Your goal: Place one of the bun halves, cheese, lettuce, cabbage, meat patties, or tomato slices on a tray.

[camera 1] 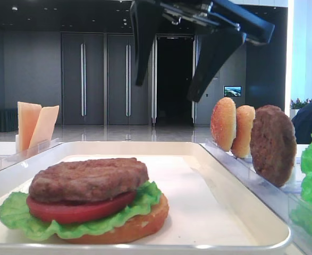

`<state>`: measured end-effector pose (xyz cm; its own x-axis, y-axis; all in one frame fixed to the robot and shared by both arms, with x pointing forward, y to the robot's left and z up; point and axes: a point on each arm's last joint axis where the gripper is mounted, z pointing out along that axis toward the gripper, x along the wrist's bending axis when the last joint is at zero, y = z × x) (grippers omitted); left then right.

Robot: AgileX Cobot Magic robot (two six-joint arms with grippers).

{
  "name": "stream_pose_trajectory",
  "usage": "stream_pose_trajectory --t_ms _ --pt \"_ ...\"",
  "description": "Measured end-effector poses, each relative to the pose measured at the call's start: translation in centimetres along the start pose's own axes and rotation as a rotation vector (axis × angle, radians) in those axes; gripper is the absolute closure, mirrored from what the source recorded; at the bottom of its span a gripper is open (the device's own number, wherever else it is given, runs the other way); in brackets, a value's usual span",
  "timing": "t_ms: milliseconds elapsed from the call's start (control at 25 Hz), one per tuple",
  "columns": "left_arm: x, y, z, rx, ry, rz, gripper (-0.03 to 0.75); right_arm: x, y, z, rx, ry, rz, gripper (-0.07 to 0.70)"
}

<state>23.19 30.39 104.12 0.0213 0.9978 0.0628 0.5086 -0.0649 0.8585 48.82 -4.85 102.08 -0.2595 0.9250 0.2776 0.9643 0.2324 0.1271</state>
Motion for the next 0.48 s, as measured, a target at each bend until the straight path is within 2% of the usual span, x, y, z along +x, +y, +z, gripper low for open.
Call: stream_pose_trajectory --t_ms 280,480 --pt "0.0 0.0 0.0 0.0 0.0 0.0 0.715 0.6 1.8 -4.7 -0.055 -0.12 -0.079 0.178" --pt "0.0 0.0 0.0 0.0 0.0 0.0 0.715 1.1 2.7 -6.6 -0.12 -0.137 -0.102 0.178"
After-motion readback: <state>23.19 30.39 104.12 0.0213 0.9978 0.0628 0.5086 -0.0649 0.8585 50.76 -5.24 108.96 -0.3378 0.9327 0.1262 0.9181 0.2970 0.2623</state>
